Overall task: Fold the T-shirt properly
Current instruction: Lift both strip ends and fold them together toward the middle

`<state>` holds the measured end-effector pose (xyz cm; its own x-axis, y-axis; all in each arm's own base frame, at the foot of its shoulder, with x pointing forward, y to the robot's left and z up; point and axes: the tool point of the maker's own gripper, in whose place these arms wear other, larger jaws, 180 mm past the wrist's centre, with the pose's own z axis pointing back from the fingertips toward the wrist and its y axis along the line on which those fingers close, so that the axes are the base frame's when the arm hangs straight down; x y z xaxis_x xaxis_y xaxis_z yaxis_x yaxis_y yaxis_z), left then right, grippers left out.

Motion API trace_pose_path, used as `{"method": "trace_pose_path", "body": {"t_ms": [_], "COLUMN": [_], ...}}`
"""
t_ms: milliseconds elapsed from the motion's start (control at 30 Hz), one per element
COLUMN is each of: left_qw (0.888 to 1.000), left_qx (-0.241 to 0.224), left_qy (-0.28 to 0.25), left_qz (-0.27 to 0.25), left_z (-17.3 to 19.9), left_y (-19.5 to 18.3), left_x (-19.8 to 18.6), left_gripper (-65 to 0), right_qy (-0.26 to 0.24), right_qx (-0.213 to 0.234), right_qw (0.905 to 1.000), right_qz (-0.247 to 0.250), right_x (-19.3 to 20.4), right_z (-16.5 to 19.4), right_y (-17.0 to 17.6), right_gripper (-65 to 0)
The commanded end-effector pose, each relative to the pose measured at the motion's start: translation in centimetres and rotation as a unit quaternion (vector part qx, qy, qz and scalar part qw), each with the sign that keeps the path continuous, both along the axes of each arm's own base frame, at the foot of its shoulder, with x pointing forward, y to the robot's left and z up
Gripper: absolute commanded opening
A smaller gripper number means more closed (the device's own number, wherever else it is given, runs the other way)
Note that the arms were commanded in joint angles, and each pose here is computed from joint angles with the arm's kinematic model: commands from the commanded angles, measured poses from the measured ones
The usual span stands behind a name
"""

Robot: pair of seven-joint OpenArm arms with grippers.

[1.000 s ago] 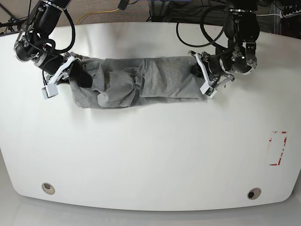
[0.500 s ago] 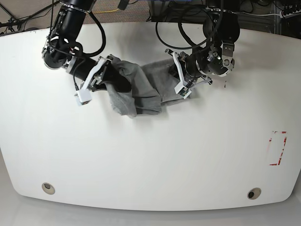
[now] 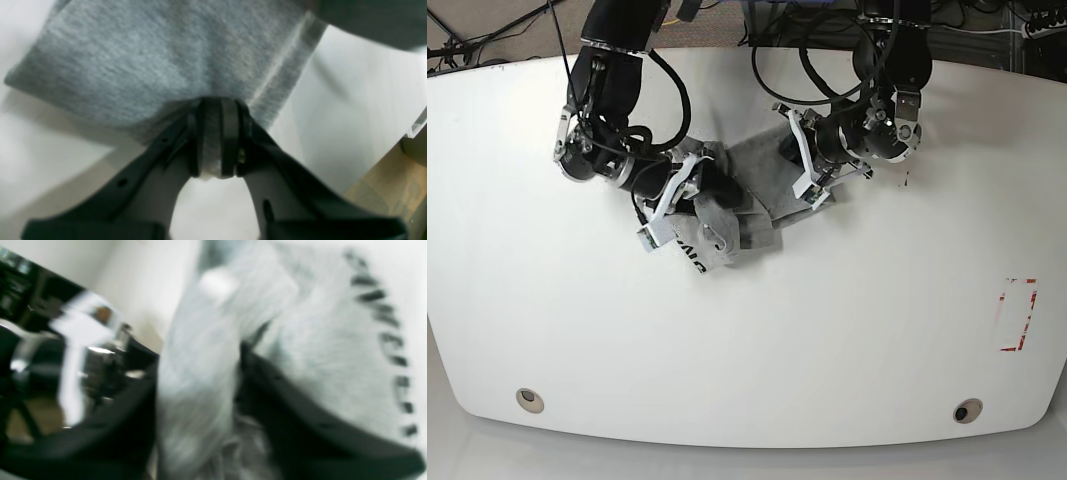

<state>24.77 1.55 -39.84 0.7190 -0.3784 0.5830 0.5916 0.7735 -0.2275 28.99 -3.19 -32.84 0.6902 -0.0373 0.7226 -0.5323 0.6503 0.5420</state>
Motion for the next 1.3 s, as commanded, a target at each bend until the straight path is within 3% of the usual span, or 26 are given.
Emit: {"method": "trace_pose_path", "body": {"t_ms": [0, 133, 233, 367, 533, 700, 833, 1033, 1133, 1267], "left_qw": [0.999, 0.997, 0.996, 0.994, 0.986, 0.968, 0.959, 0.953, 0.954, 0.955], "left_qx": [-0.018, -0.020, -0.026, -0.015, 0.018, 0.094, 0.132, 0.165, 0.169, 0.168], "left_qy": [-0.034, -0.060, -0.074, -0.109, -0.139, -0.138, -0.129, -0.127, -0.121, -0.117], "left_qz": [-0.023, -0.046, -0.050, -0.013, 0.092, 0.188, 0.214, 0.219, 0.217, 0.217], "left_z": [1.6, 2.6, 3.2, 5.2, 6.9, 7.0, 6.9, 7.4, 7.1, 6.8], "left_y": [-0.9, -1.1, -1.2, 1.3, 8.4, 18.5, 23.1, 25.9, 26.1, 25.9], "left_x": [0.8, 1.0, 1.2, 2.4, 3.7, 3.2, 2.6, 2.1, 1.6, 1.4], "left_gripper": [-57.9, -57.9, -57.9, -57.9, -57.9, -57.9, -57.9, -57.9, -57.9, -57.9], "right_qy": [-0.042, -0.064, -0.079, -0.084, -0.106, -0.098, -0.101, -0.065, -0.052, -0.029], "right_qx": [0.006, -0.013, -0.029, -0.036, -0.047, -0.053, -0.048, -0.020, 0.000, 0.023], "right_qw": [0.9989, 0.9968, 0.9948, 0.9931, 0.9889, 0.9913, 0.9909, 0.9935, 0.9928, 0.9952], "right_qz": [0.018, 0.048, 0.057, 0.074, 0.092, 0.070, 0.075, 0.092, 0.107, 0.090], "right_x": [1.7, 1.3, 1.3, 1.6, 1.7, 1.8, 1.2, -0.6, -1.4, -1.2], "right_z": [2.0, 2.9, 3.7, 4.4, 5.0, 4.3, 3.8, 1.2, 0.3, -0.9], "right_y": [1.3, 2.9, 3.6, 5.3, 6.9, 5.2, 5.3, 7.3, 9.0, 9.9], "right_gripper": [-26.3, -17.6, -17.6, -17.4, -17.6, -17.6, -17.6, -17.9, -25.5, -47.7]}}
